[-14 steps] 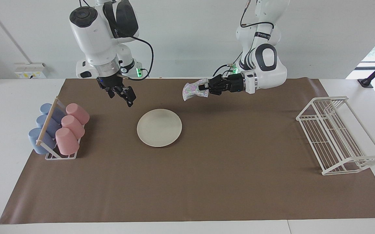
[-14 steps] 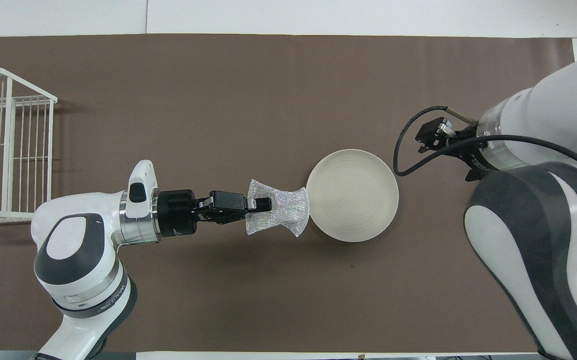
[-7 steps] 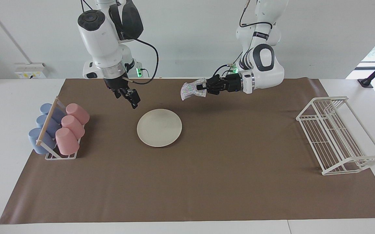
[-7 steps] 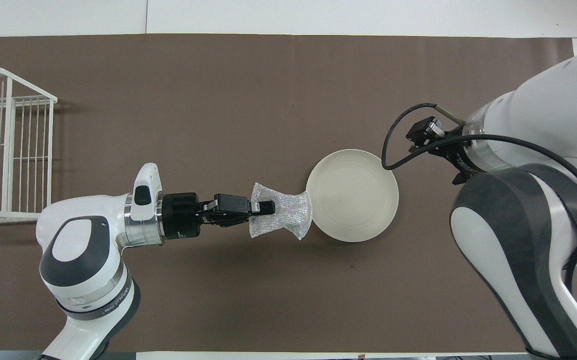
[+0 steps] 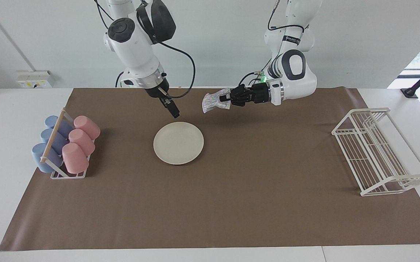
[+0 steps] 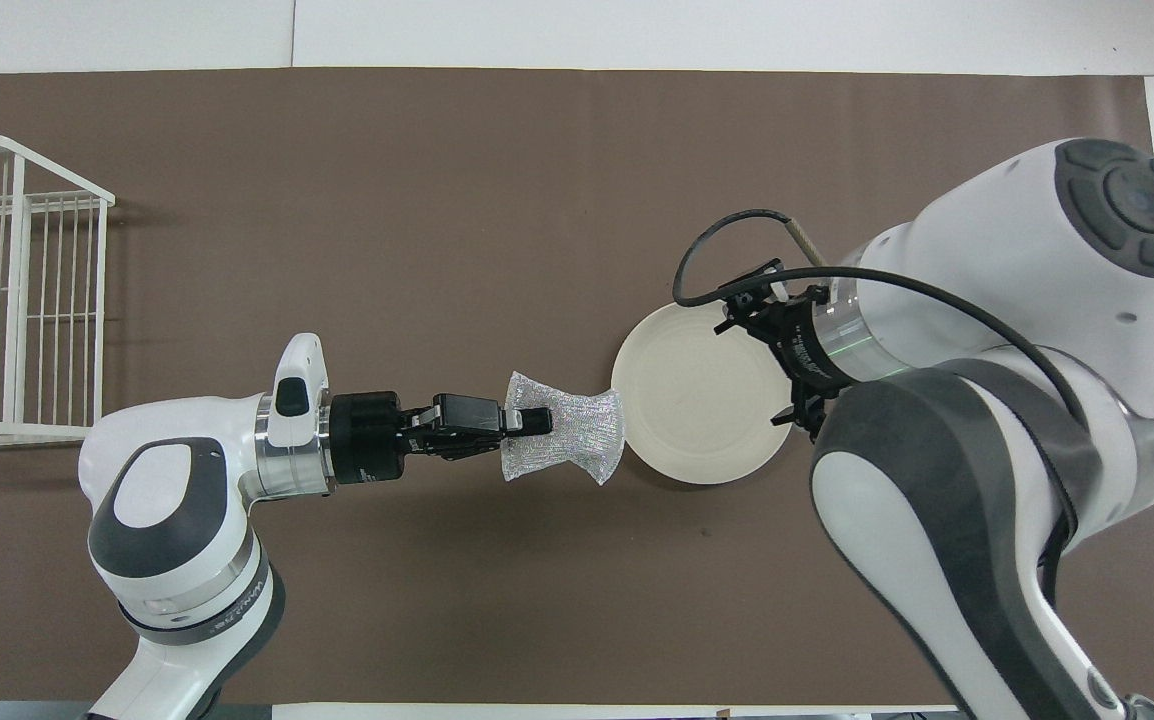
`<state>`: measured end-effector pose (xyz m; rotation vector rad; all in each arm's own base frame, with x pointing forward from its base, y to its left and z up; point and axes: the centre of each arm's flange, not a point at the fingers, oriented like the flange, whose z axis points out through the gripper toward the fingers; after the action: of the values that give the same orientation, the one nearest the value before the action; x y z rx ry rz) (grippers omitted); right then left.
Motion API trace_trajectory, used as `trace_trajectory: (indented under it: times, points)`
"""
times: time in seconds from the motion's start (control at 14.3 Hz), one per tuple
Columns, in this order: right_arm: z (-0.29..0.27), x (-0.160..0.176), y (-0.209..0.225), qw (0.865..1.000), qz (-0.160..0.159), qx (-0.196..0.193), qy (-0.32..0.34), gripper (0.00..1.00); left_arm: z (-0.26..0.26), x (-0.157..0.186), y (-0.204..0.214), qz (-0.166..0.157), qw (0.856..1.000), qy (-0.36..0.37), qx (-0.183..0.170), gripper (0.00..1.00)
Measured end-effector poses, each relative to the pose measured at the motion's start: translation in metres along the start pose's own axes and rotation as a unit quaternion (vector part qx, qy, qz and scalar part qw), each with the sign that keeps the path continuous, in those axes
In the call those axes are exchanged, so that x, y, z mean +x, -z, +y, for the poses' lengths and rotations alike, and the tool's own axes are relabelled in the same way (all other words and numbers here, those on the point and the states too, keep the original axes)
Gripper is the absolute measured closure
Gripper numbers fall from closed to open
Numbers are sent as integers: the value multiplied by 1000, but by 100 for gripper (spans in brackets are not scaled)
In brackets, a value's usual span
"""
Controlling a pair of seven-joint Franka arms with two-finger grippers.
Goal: Wipe plate with sponge
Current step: 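Hold the scrubber near the plate while the right gripper grasps the plate rim, then lift the plate with the right gripper and rub it against the scrubber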
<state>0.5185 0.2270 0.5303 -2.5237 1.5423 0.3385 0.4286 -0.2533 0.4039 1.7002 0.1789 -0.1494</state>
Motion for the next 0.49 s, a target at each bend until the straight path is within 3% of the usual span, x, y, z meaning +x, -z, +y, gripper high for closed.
trace_trajectory:
  times: [0.21,0.49]
  points:
    - [-2,-29,-5,997,-47,1,-67,0,-2,-1,0,0,1000,2,1,94]
    - [-1,-59,-19,995,-57,-11,-78,0,-2,-1,0,0,1000,1,1,94]
